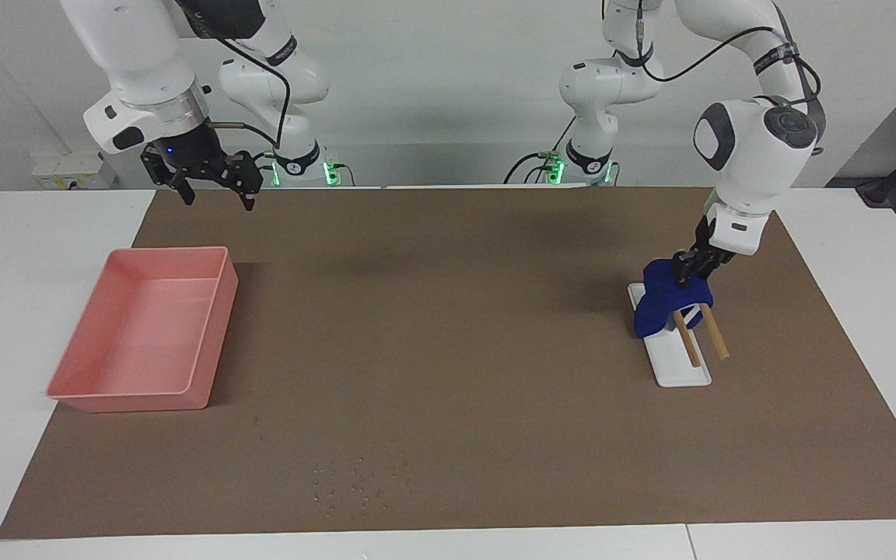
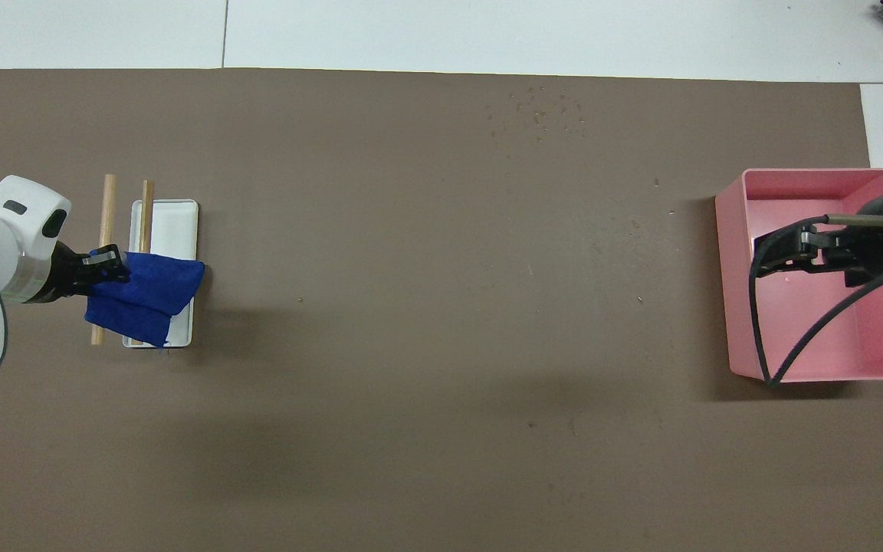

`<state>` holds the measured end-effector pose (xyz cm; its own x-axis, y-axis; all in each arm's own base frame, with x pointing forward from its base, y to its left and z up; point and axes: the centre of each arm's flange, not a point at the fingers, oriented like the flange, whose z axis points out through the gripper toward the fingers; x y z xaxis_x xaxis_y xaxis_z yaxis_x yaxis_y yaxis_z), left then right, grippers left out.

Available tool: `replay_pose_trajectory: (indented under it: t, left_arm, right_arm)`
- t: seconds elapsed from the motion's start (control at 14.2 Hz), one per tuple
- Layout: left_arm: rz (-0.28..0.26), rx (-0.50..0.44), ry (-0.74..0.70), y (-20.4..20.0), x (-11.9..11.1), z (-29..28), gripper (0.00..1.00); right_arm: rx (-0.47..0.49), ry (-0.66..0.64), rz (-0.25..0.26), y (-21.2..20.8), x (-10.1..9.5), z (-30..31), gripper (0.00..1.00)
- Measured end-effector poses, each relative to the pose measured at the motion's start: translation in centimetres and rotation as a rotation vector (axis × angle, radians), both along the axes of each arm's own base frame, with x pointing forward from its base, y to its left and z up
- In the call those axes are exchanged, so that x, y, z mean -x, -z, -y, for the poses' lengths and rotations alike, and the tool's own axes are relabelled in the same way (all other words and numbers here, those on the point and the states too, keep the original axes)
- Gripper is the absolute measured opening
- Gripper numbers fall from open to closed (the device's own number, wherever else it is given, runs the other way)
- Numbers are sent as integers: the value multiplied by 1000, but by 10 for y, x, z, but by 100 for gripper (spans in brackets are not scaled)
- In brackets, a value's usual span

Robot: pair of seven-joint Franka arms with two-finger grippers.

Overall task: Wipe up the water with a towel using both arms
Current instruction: 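Reach the left gripper down and grasp the blue towel on the tray, then lift the blue towel off the tray with the left gripper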

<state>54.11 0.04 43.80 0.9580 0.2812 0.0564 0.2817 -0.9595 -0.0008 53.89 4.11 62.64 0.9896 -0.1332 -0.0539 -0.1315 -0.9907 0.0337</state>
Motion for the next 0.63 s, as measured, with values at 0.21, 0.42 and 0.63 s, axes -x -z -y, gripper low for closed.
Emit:
replay_pose_trajectory:
  t: [0.21, 0.42, 0.63]
  left_arm:
    - [5, -5, -2, -4, 1, -3, 20]
    - [1, -5, 4, -1, 1, 0, 2]
    - [-9, -5, 9, -3, 1, 3, 2]
  right_arm:
    - [0, 0, 0, 0, 0, 0, 100]
    - [0, 0, 0, 0, 0, 0, 100]
    - [0, 0, 0, 0, 0, 0, 100]
